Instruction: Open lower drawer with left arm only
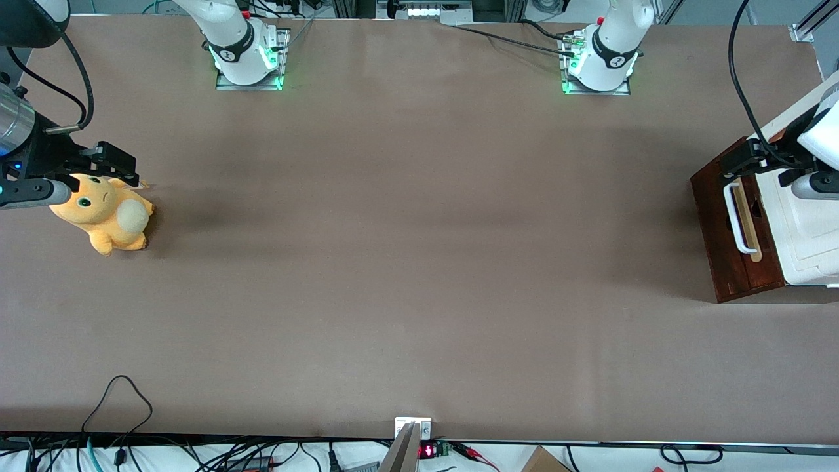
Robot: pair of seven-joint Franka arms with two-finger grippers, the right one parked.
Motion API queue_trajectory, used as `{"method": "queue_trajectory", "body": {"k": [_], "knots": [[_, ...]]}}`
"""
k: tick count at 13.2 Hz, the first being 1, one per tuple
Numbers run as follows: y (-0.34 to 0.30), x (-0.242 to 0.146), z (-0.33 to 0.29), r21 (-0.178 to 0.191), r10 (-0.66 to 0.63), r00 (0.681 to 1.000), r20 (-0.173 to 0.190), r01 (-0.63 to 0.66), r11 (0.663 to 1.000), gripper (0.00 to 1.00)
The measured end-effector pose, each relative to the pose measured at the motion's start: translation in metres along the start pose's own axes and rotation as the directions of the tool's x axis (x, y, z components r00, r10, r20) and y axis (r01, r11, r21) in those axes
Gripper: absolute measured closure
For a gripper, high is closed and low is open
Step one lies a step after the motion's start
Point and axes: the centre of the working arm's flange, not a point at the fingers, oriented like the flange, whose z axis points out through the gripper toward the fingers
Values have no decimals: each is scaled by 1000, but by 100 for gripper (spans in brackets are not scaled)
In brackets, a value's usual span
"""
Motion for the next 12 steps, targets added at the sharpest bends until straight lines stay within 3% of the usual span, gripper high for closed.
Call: {"method": "queue_trajectory", "body": {"k": [12], "knots": [[-2, 5, 10, -1, -7, 1000, 17, 7, 1000, 0]]}}
